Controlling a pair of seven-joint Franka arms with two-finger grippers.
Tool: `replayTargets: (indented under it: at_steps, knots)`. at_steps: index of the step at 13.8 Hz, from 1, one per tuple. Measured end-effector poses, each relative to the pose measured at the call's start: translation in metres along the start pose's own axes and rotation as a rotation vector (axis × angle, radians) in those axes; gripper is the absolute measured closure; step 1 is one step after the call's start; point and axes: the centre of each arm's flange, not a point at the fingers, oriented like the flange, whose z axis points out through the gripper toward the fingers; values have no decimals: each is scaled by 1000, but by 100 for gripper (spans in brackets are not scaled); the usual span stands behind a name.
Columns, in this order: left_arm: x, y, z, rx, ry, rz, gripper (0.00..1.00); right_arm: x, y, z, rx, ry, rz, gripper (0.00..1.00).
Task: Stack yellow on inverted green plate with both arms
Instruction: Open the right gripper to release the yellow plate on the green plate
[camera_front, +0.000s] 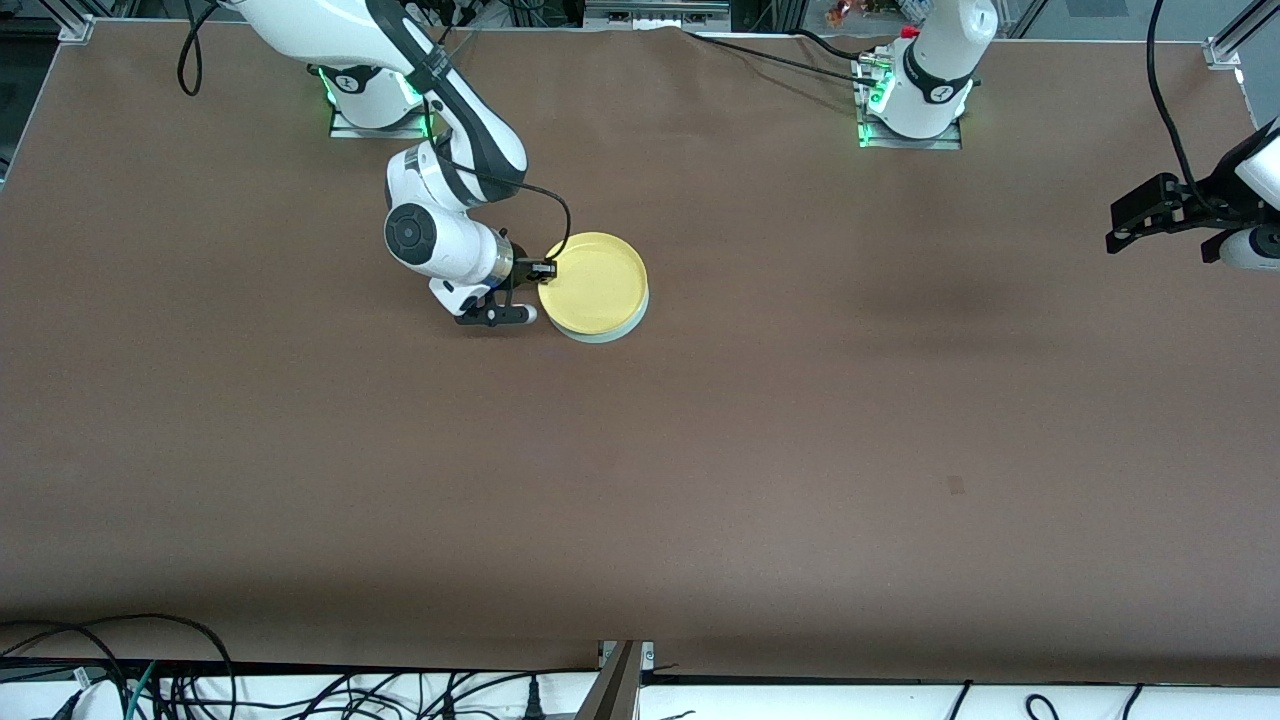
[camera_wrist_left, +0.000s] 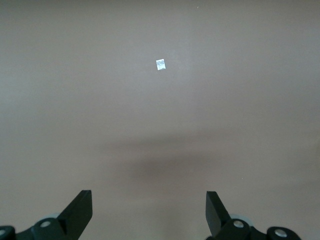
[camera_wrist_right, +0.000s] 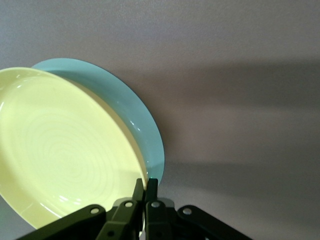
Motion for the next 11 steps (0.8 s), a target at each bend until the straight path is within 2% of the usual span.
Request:
replayTargets:
  at_steps: [4, 11]
  knots:
    - [1, -5, 9, -1, -19, -9, 0, 0, 0, 4, 0, 5, -1, 97]
    - [3, -8, 10, -1, -12, -14, 0, 2, -3, 8, 6, 26, -5, 97]
